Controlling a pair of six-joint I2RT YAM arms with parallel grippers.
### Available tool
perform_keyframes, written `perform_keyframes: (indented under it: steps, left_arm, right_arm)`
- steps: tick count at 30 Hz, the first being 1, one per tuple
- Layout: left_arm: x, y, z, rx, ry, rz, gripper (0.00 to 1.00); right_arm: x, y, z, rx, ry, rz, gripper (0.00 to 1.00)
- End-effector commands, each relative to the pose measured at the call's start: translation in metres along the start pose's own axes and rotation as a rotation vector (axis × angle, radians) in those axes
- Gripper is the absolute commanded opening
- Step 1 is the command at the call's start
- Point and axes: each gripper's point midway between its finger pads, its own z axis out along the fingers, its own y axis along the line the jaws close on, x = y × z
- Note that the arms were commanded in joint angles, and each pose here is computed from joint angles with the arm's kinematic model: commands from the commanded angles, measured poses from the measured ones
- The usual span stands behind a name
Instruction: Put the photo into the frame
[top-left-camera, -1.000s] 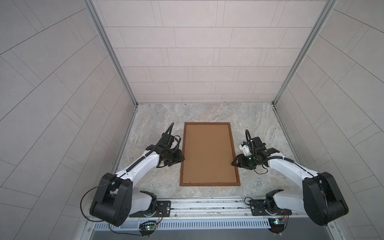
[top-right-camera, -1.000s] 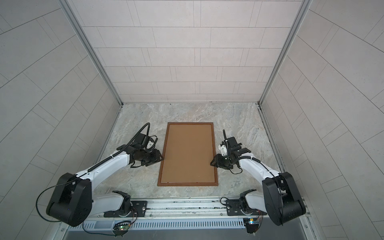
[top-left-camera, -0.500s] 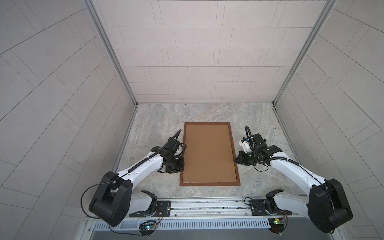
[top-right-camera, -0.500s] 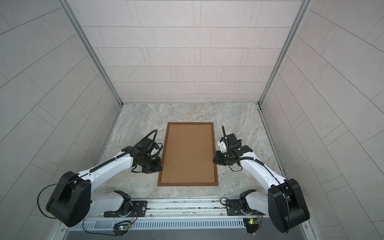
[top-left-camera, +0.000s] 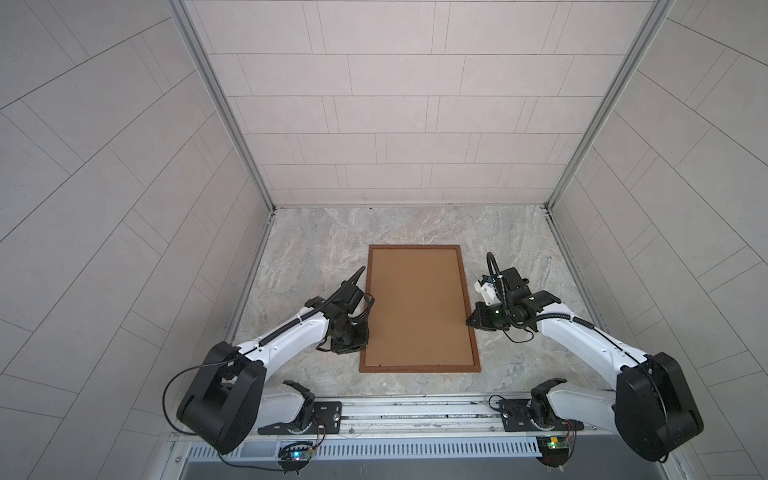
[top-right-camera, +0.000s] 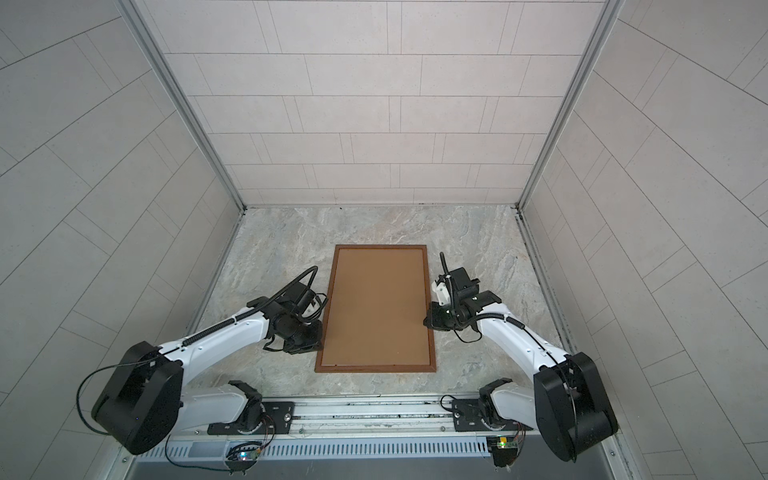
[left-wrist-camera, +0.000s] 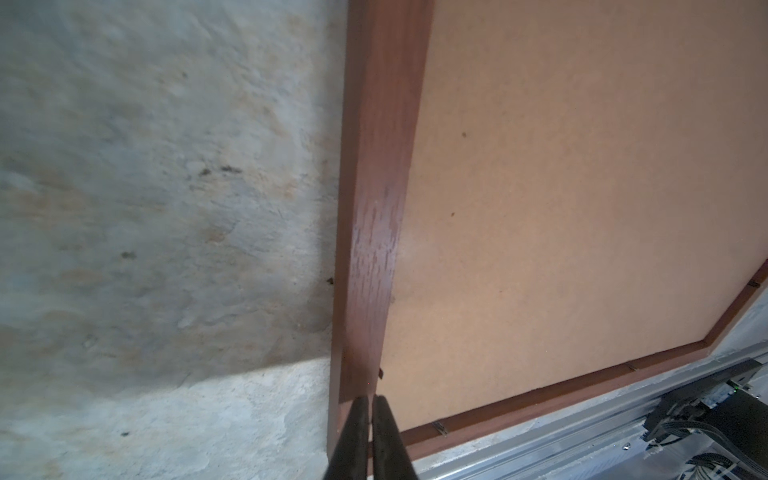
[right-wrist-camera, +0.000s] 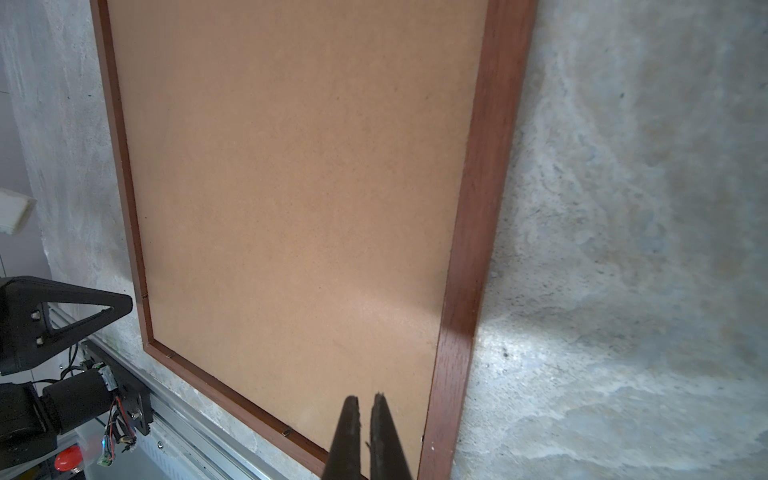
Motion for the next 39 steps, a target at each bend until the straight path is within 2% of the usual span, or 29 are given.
perform_keyframes:
  steps: [1,15,30,33,39]
  left_arm:
    - [0.005,0.003,0.004,-0.014,0.014,0.001,0.11]
    - [0.009,0.004,0.02,-0.042,0.05,0.02,0.11]
    - [0.017,0.026,0.034,-0.165,0.075,0.042,0.1]
    - [0.01,0.008,0.021,-0.113,0.052,0.055,0.09]
    - [-0.016,-0.034,-0.047,-0.047,-0.063,0.127,0.13]
  right_arm:
    - [0.004,-0.004,0.005,0.013,0.009,0.011,0.02]
    - [0.001,-0.002,0.007,0.007,0.011,0.01,0.02]
    - [0.003,-0.002,0.006,0.002,0.007,0.008,0.02]
    - [0.003,0.0,0.003,0.0,0.007,0.001,0.02]
    - [0.011,-0.006,-0.008,0.044,0.017,-0.015,0.02]
